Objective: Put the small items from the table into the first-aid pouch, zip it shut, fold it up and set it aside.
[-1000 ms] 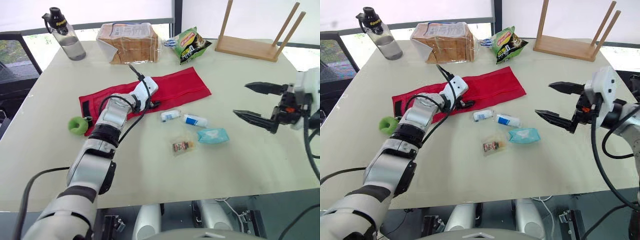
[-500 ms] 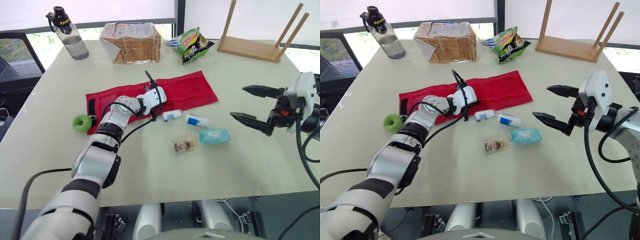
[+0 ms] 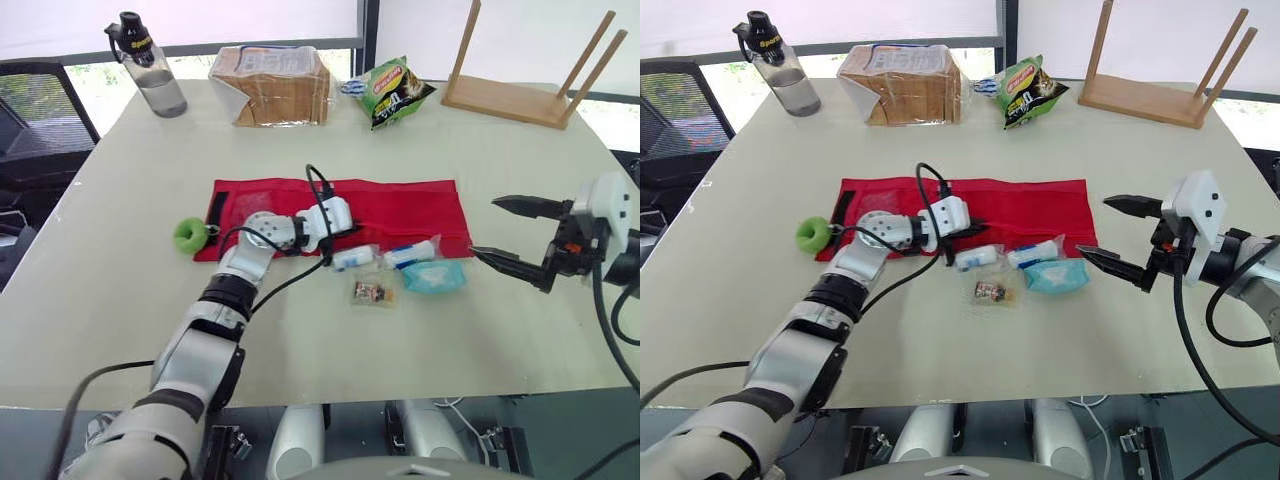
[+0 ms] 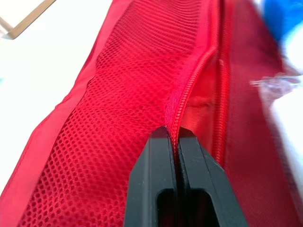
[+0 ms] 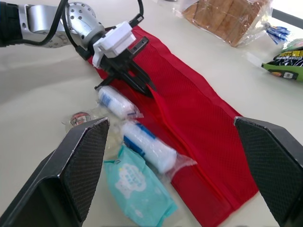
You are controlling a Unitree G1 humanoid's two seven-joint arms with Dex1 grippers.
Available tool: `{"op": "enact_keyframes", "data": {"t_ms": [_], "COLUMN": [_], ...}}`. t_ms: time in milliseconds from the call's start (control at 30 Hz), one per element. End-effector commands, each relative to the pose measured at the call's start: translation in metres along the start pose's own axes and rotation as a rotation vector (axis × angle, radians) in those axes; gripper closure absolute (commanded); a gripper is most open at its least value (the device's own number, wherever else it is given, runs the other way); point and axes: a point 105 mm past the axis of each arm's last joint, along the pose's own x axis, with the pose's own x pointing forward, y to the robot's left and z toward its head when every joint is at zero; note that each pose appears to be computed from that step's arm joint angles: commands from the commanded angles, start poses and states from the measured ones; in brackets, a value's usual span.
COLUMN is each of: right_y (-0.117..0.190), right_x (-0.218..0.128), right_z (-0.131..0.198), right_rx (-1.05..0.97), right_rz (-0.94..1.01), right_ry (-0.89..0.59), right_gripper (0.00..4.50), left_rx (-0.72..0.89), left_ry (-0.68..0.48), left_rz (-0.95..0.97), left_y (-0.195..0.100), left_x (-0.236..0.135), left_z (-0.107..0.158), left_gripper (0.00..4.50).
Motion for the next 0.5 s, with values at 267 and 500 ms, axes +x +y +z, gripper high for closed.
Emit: {"op": "enact_keyframes", "data": {"t_ms": [267, 500], "right_y": [-0.004, -0.003], "right_x": [-0.008, -0.009], "right_z": [0.004, -0.002], "right_rx": [-0.064, -0.066], "right_rz": [-0.013, -0.006], "right_ry": [0.011, 0.02], "right_gripper": [0.0, 0.0], "left_rx": [0.136, -0.087], "left_ry": [-0.053, -0.071], "left_rz": [0.029, 0.049], "left_y": [0.01, 0.023], "left_x": [0.024, -0.019], "left_z": [0.032, 0.017], "left_gripper": [4.46, 2.19]}}
